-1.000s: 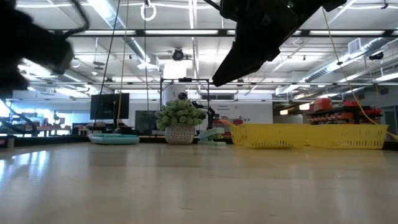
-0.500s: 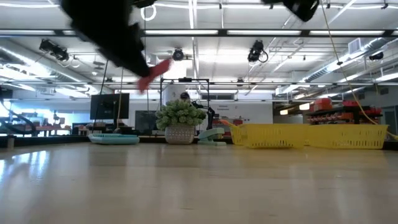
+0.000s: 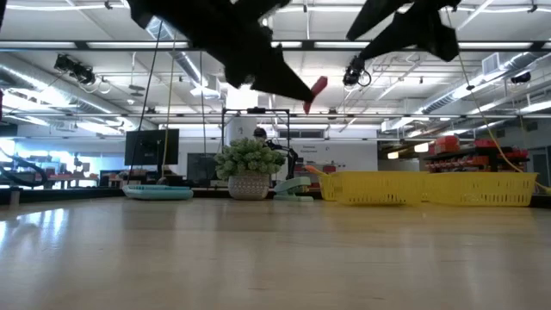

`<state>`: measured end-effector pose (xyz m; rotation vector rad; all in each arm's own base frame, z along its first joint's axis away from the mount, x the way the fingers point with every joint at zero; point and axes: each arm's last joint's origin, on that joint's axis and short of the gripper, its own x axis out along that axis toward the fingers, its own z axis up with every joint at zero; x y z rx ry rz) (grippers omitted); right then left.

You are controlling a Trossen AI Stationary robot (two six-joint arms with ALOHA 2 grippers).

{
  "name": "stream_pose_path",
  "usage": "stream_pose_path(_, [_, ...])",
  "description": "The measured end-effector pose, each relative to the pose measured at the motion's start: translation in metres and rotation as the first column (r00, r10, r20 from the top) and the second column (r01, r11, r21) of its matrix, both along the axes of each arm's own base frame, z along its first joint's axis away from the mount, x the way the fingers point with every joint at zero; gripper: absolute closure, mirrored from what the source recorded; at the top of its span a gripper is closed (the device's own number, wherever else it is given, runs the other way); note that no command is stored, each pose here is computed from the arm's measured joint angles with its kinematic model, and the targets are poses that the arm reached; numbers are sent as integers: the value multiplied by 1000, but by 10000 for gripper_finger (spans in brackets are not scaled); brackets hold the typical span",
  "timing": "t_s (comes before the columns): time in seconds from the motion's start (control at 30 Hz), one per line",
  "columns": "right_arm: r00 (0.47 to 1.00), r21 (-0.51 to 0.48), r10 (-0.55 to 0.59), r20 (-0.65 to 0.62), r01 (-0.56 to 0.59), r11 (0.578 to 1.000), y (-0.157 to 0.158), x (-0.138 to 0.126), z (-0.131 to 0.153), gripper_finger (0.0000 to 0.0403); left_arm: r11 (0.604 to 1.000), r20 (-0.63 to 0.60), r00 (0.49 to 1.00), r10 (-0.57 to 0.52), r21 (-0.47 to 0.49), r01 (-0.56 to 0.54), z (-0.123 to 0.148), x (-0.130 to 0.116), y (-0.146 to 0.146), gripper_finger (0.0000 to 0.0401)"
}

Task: Sort crayons/erasers/pens/pencils in bins
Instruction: Put the pink eraser into the bottom right yellow bin

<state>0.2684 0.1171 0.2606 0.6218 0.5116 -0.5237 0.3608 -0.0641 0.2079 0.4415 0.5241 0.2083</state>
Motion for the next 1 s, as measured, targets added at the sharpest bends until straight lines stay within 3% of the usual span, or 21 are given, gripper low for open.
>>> stream_pose_path(0.17, [997,16,-82,-3,82,997,-26,10,0,254,999,-13,999,42,7,-42,-1,3,18,332])
stream_pose_path(0.43, [985,-1,-171,2,171,985,-51,18,0,249,998,19,998,-55,18,55,4,7,27,329])
stream_pose_path(0.63, [982,50,-187,12,186,981,-49,18,0,241,993,2,997,-78,84,77,4,8,33,326])
stream_pose_path(1.0, [978,25,-205,-35,206,978,-52,29,-17,195,991,22,997,-80,108,77,8,11,46,323])
